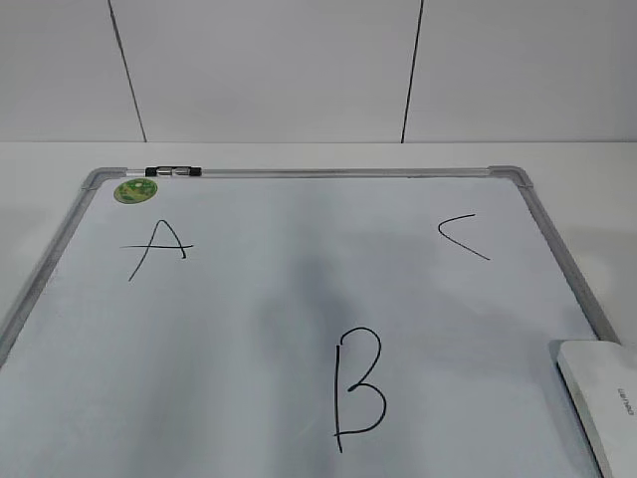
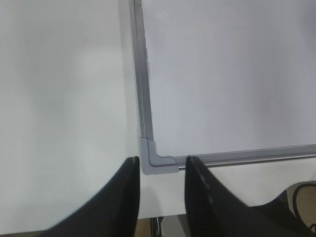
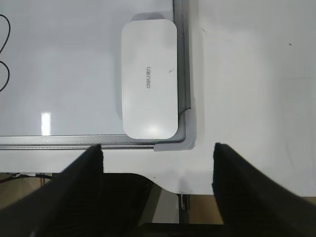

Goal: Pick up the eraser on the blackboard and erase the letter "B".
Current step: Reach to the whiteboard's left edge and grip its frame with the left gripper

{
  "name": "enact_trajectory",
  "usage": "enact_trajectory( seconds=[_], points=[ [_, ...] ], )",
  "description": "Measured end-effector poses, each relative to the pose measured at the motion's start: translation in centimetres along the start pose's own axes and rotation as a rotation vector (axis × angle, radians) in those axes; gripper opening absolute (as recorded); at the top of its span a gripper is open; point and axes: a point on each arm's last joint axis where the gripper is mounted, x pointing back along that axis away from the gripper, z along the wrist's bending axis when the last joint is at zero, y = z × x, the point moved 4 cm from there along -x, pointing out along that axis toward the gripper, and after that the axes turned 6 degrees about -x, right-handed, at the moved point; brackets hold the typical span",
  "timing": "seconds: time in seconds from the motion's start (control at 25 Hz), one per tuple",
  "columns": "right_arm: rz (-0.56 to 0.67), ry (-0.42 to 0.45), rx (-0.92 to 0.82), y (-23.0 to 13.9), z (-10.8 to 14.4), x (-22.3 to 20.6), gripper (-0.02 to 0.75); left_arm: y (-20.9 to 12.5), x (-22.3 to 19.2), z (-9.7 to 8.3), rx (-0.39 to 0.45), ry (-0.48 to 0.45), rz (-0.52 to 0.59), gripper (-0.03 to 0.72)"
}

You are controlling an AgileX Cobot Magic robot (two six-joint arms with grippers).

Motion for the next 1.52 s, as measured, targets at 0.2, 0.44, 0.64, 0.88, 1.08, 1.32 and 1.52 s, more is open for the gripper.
enact_trajectory(
  seconds=[0.2, 0.44, 0.64, 0.88, 1.08, 1.32, 1.52],
  points=[
    [0.028, -0.005, -0.003, 0.3, 0.0, -0.5, 0.532, 4.2, -2.4, 0.6, 0.018, -0.009, 0.117, 0.238],
    [0.058, 0.043, -0.024, 0.4, 0.7, -0.9, 0.531, 8.0, -7.0, 1.5, 0.031, -0.012, 0.262, 0.238],
    [0.095, 0.090, -0.047, 0.5, 1.4, -1.4, 0.532, 10.1, -11.2, 2.9, 0.004, 0.047, 0.331, 0.238],
    [0.092, 0.092, -0.048, 0.6, 1.4, -1.4, 0.531, 12.5, -16.1, 3.8, -0.011, 0.061, 0.321, 0.238],
    [0.092, 0.092, -0.048, 0.6, 1.4, -1.4, 0.531, 13.4, -20.1, 4.2, -0.008, 0.054, 0.359, 0.238],
    [0.091, 0.084, -0.045, 0.6, 1.3, -1.4, 0.532, 14.2, -23.6, 4.6, -0.008, 0.054, 0.362, 0.238],
    [0.091, 0.084, -0.045, 0.6, 1.3, -1.4, 0.531, 13.8, -25.9, 4.8, -0.018, 0.050, 0.388, 0.238]
  ],
)
